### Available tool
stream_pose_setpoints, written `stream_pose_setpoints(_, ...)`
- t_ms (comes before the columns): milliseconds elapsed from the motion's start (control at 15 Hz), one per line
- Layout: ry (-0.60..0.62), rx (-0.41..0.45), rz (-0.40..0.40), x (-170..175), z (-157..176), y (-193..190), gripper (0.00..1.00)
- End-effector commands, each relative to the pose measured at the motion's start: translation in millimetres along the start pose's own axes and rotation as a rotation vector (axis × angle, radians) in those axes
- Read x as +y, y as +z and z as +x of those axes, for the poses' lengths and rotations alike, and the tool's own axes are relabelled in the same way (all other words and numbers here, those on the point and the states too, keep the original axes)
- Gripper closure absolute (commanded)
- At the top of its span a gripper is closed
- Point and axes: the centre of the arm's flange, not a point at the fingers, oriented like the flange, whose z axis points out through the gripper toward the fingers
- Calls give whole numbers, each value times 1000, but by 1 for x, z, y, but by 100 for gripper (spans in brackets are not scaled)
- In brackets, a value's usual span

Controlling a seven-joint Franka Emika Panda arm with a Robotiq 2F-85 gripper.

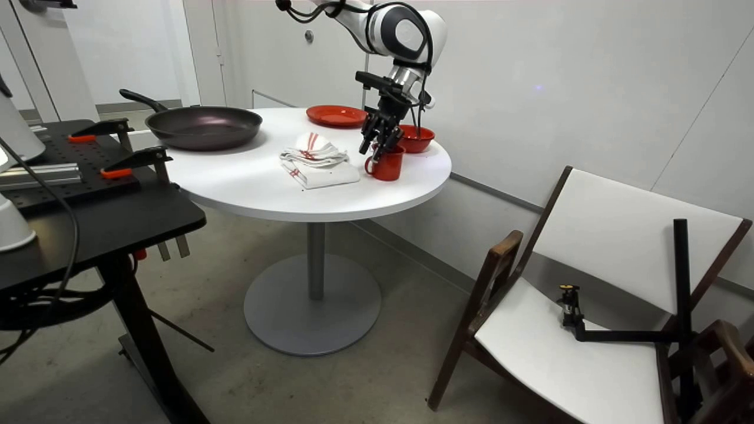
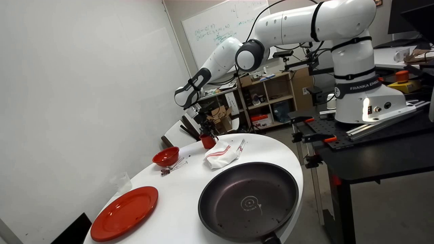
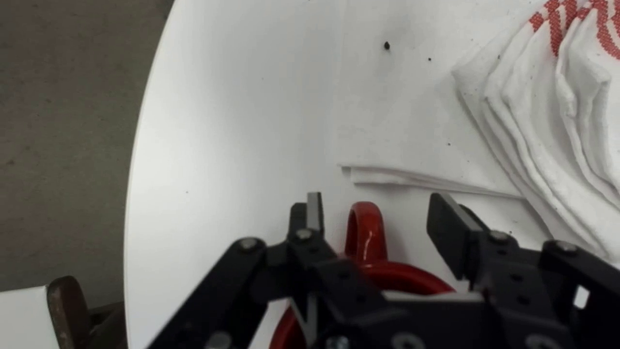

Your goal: Move the cup

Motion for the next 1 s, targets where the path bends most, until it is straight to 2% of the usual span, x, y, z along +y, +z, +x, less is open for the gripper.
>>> stream_pose_setpoints(0,12,-4,21,3,24,-12,8)
stream_pose_setpoints(133,12,-3,20,3,24,-12,0)
stream_pose_setpoints(467,11,13,17,1,14,-17,0)
stream_pose_setpoints(933,-26,105,-2,-12,-39,-50,0)
